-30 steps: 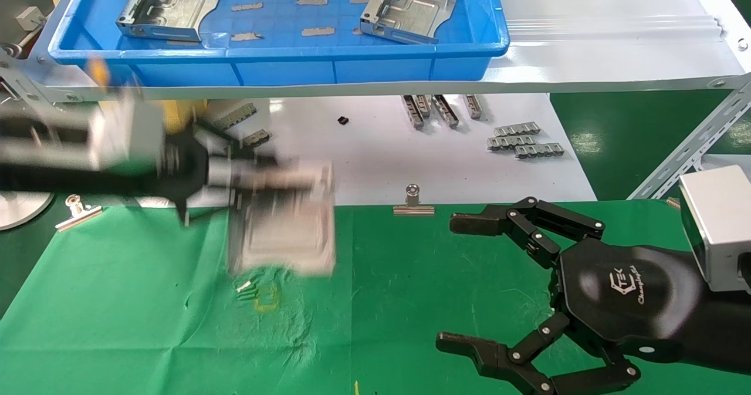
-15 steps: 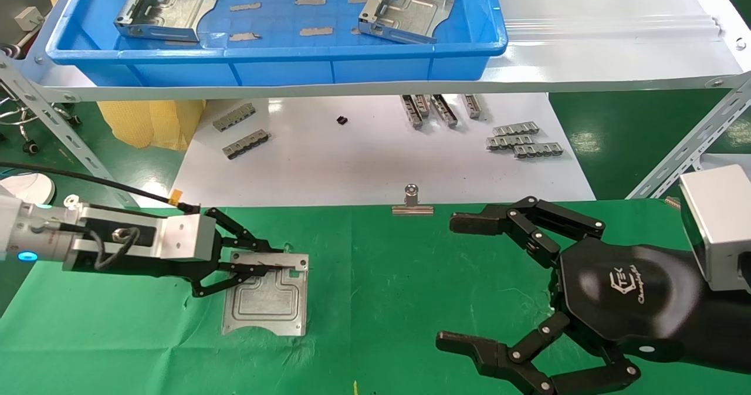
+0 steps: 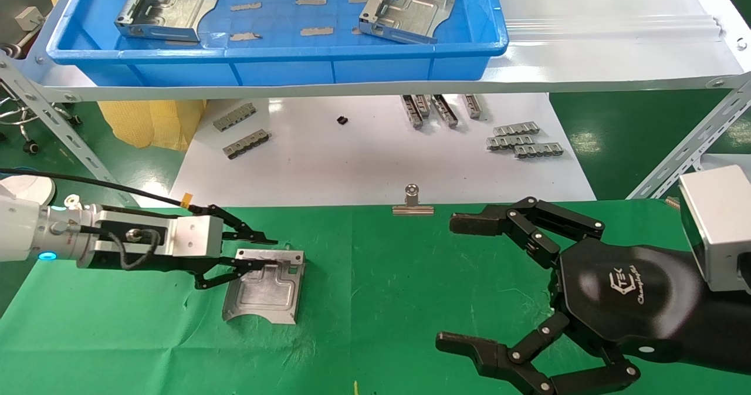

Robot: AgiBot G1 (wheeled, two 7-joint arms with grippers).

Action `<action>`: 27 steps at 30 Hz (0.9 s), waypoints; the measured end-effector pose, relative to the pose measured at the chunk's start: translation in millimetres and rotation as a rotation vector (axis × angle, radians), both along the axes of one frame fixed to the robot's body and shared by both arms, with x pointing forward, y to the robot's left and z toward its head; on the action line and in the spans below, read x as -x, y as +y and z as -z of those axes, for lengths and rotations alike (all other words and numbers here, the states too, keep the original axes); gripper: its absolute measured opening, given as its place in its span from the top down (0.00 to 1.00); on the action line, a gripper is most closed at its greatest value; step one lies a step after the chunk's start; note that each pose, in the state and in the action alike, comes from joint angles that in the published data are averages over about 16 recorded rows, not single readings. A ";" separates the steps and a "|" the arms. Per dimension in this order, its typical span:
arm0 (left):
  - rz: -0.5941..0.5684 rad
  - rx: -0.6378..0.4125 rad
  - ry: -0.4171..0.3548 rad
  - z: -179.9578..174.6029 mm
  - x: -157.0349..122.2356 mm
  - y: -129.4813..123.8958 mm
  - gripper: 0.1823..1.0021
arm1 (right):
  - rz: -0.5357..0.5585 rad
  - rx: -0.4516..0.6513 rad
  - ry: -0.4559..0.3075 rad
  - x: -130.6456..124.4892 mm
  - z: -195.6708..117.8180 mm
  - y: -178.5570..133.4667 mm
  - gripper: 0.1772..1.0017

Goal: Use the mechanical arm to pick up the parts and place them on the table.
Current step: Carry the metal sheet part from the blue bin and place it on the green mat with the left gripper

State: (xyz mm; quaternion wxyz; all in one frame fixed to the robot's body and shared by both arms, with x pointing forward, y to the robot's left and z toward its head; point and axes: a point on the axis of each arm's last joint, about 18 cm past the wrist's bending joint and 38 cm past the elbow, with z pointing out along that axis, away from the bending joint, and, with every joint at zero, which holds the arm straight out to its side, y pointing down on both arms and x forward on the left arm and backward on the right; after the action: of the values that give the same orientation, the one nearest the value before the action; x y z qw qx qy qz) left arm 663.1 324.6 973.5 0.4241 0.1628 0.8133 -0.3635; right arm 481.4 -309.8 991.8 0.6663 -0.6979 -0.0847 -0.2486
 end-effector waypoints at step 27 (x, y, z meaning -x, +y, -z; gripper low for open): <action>0.027 0.454 0.132 -23.7 20.0 4.4 0.24 | 0.000 0.000 0.000 -0.1 0.0 -0.1 0.00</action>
State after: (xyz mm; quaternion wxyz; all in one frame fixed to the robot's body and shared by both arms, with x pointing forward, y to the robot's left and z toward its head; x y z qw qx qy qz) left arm 643.1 329.0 997.2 0.3908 0.0499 0.7345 -0.5526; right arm 481.4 -309.9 991.7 0.6665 -0.6978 -0.0844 -0.2486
